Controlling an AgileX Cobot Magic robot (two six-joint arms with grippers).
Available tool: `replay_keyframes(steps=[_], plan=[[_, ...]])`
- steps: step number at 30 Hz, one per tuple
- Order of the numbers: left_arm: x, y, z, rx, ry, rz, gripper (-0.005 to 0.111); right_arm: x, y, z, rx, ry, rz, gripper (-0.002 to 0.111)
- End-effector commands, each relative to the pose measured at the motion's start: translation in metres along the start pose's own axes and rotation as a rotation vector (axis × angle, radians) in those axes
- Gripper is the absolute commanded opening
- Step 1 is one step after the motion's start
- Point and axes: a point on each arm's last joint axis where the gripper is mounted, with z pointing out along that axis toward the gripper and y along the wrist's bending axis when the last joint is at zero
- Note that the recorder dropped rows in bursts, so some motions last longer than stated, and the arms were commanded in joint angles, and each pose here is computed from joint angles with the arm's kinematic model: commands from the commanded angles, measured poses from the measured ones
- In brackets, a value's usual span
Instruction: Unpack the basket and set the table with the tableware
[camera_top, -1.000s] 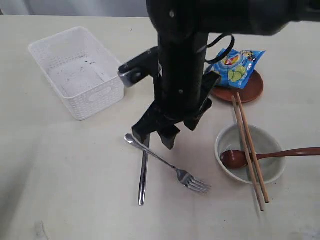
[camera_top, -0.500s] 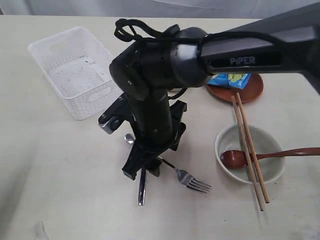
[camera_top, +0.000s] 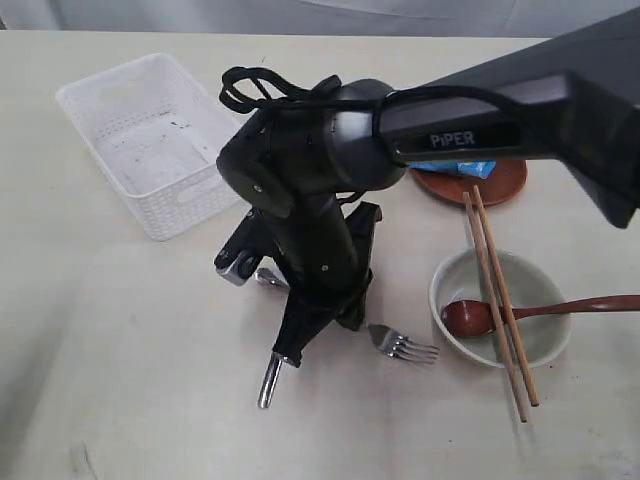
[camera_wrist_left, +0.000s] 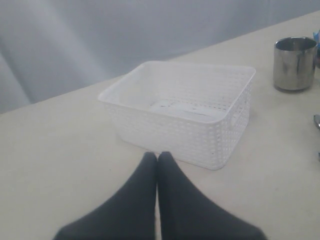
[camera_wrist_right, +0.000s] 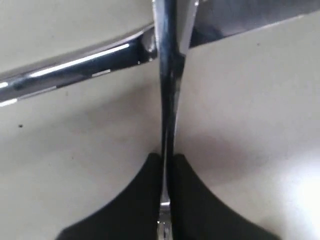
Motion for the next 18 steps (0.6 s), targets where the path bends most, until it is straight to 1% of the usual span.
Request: replay_keyframes(steps=[1,5,7,10,15,18], plan=[[0.0,-0.001,0.0,0.007,-0.002,-0.008,0.0,0.01,0.004,-0.039,0.096,-0.104,-0.207,-0.001],[0.0,-0.001,0.0,0.007,-0.002,-0.008,0.0,0.022,0.005,-0.075,0.177,-0.21,-0.41,-0.001],[0.0,-0.001,0.0,0.007,-0.002,-0.008,0.0,0.026,0.004,-0.083,0.214,-0.213,-0.57,-0.001],[0.0,-0.001,0.0,0.007,-0.002,-0.008,0.0,0.027,0.004,-0.084,0.237,-0.183,-0.791,-0.001],[0.0,-0.001,0.0,0.007,-0.002,-0.008,0.0,0.012,0.005,-0.078,0.299,-0.253,-0.983,-0.001],[0.0,-0.001,0.0,0.007,-0.002,-0.008,0.0,0.007,0.006,-0.07,0.312,-0.22,-1.109,-0.001]])
